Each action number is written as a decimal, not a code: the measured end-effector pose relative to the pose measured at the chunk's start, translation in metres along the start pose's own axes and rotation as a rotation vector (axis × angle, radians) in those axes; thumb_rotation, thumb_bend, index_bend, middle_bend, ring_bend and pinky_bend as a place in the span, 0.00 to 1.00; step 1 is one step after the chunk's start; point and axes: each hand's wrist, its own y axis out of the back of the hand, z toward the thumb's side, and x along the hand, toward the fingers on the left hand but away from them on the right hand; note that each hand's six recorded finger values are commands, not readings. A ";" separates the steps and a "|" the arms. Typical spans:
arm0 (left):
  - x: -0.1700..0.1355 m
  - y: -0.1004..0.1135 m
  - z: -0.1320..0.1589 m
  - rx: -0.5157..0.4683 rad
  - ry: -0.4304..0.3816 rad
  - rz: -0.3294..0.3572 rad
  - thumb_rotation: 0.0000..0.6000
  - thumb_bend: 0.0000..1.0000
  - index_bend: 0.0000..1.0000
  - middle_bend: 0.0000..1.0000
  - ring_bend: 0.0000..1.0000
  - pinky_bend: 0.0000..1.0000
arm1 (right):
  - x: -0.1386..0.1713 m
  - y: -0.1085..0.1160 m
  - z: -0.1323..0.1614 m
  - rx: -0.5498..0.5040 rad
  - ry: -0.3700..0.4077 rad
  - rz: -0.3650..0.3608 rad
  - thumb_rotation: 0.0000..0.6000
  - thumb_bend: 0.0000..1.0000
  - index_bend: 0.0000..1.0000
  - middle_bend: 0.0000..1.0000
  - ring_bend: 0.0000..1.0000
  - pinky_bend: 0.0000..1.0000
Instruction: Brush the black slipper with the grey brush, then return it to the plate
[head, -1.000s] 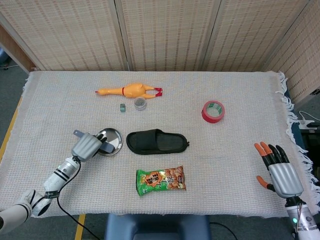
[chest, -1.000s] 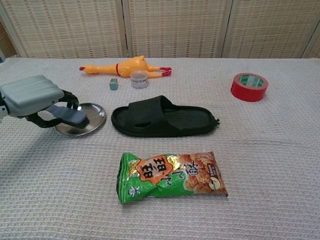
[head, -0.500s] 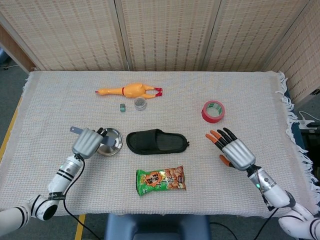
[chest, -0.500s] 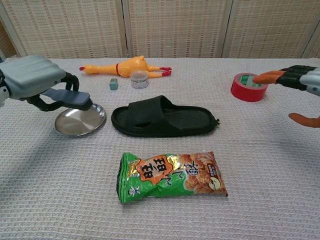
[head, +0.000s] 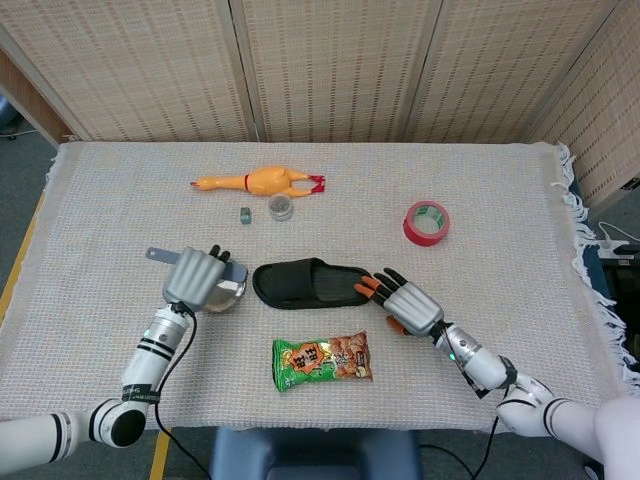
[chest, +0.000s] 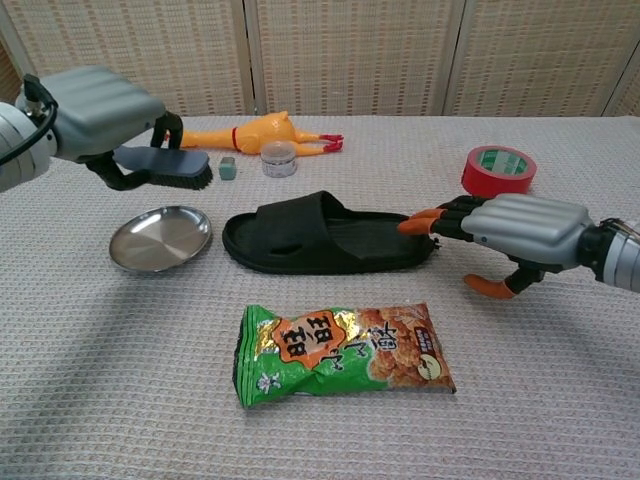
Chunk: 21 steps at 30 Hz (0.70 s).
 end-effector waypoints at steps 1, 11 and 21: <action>0.002 0.003 0.006 -0.001 -0.003 0.003 1.00 0.44 0.64 0.85 0.69 0.93 | -0.004 -0.003 0.002 0.016 0.002 0.010 1.00 0.55 0.01 0.00 0.00 0.00; 0.025 0.012 0.057 0.025 -0.019 0.004 1.00 0.44 0.64 0.85 0.69 0.93 | -0.020 -0.017 0.013 0.100 0.025 0.061 1.00 0.57 0.04 0.00 0.00 0.00; 0.035 0.002 0.074 0.064 -0.005 -0.003 1.00 0.44 0.64 0.86 0.69 0.93 | -0.021 -0.017 0.013 0.101 0.026 0.062 1.00 0.57 0.05 0.00 0.00 0.00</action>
